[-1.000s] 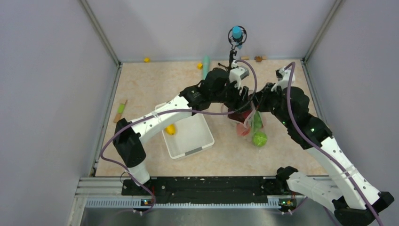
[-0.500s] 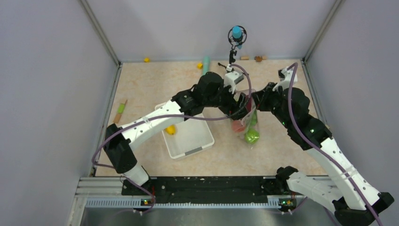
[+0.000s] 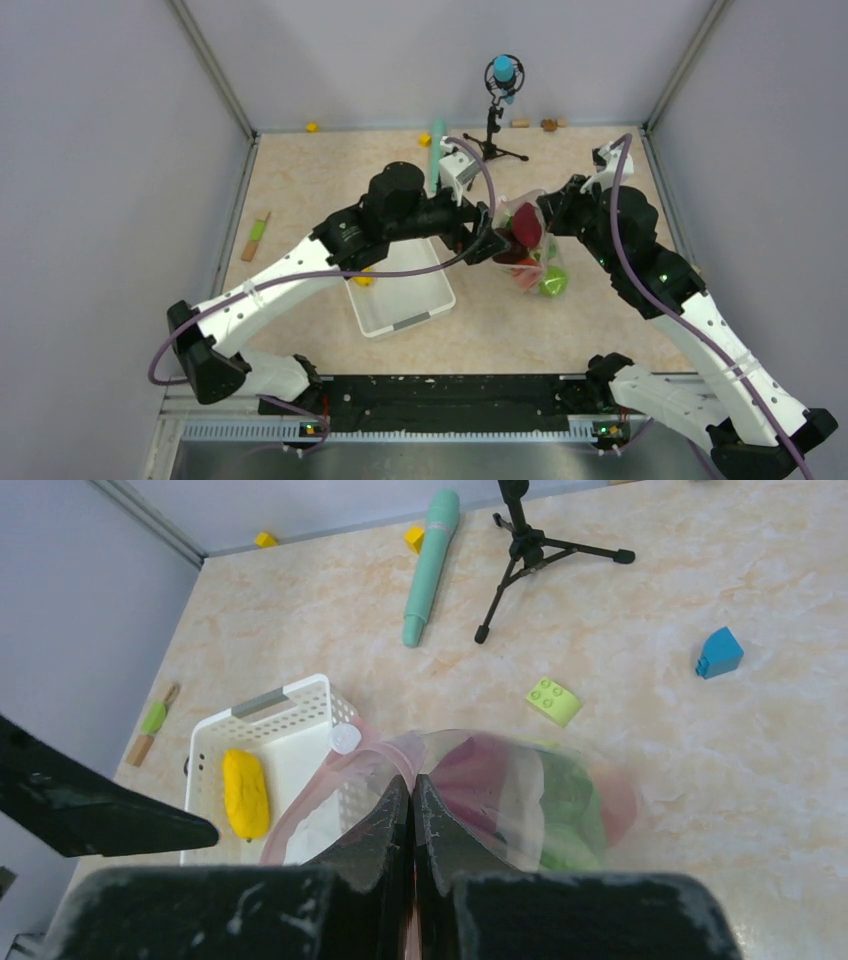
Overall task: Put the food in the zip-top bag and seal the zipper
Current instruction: Place the fake vegetable in the zipper food storage bag, then pick up the fake fruit from the bin.
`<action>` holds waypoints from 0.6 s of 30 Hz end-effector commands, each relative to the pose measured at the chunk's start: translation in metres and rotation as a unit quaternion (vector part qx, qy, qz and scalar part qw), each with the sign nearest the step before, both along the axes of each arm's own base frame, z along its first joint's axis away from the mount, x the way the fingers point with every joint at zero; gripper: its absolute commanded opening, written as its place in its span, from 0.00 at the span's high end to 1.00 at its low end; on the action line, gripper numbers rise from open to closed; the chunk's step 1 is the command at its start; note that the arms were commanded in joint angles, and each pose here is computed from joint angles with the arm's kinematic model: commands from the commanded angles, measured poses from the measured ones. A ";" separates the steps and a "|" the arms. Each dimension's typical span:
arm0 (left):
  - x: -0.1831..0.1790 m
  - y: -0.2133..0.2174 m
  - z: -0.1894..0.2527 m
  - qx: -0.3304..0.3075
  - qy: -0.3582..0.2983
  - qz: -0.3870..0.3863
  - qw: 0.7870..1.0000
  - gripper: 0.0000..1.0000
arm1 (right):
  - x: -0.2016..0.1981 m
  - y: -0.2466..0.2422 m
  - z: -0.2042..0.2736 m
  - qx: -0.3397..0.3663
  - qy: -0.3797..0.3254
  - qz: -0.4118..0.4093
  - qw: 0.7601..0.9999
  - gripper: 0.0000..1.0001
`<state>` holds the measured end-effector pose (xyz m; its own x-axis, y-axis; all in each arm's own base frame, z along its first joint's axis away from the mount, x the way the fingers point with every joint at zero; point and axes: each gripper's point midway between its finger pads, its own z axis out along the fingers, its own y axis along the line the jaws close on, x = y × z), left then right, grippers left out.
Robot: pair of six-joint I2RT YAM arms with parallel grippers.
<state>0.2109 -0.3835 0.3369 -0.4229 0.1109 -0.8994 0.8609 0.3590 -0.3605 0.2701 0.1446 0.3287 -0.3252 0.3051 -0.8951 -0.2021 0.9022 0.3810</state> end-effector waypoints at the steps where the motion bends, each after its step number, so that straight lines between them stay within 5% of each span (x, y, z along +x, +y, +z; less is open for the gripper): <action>1: 0.011 0.033 0.026 -0.025 -0.037 0.092 0.995 0.03 | 0.003 -0.007 0.029 0.015 -0.047 -0.013 0.999 1.00; 8: 0.067 0.127 -0.034 0.081 0.015 0.388 0.918 0.03 | 0.007 -0.008 0.019 -0.001 -0.038 -0.020 0.999 1.00; 18: 0.095 0.200 -0.127 0.183 0.123 0.536 0.815 0.04 | 0.008 -0.010 0.014 -0.008 -0.033 -0.025 0.999 1.00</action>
